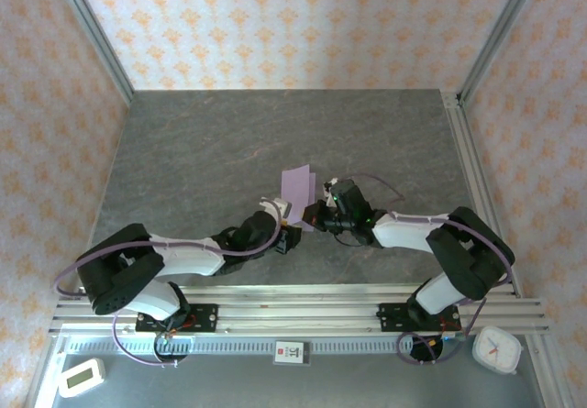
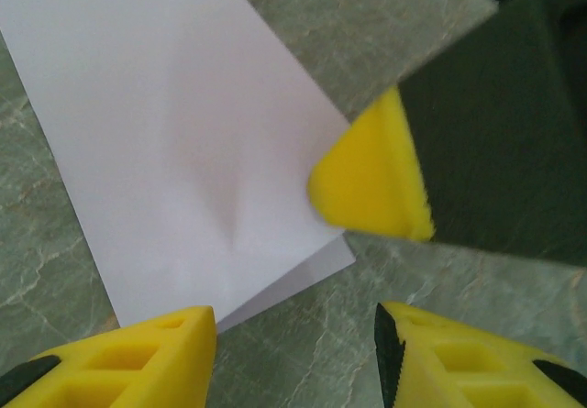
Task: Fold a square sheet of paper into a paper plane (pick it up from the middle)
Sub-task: Fold the triangle a second time at the center of the table.
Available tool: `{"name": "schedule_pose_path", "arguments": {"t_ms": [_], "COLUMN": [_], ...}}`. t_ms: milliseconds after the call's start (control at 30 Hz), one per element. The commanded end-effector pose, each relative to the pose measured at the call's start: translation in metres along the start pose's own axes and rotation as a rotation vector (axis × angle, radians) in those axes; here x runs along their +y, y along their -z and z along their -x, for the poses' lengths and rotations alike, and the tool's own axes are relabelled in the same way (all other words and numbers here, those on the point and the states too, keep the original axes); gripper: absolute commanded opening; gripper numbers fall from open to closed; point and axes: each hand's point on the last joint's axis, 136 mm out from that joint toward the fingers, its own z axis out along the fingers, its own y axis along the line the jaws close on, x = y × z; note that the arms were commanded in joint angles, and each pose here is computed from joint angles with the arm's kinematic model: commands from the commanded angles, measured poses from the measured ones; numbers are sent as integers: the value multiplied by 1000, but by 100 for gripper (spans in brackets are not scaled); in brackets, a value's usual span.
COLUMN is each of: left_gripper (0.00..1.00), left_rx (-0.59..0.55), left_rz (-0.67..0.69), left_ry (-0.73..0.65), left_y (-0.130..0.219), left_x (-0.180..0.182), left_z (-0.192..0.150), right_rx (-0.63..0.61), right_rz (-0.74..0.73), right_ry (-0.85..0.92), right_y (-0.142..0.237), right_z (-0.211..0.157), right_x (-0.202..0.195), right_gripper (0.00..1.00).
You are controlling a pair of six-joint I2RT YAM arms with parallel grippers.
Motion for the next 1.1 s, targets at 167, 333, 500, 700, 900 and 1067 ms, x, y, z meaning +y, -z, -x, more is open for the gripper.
{"name": "schedule_pose_path", "arguments": {"t_ms": [167,333,500,700,900,1067], "left_gripper": [51,51,44,15,0,0], "left_rx": [-4,-34,-45,-40,-20,-1], "left_rz": [135,162,158,129,92,36], "left_ry": [-142,-146,-167,-194,-199,-189], "left_y": [-19,-23,-26,-30,-32,-28], "left_x": [10,12,9,3,-2,-8], "left_z": [-4,4,9,8,2,-5], "right_rx": [-20,-16,-13,-18,-144,-195], "right_rz": [9,8,9,5,-35,-51], "right_ry": [3,1,-1,23,28,70], "right_y": [4,4,5,10,51,58], "right_z": [6,4,3,7,45,77], "right_x": [10,8,7,12,5,13], "right_gripper": [0,0,0,30,42,41]}}
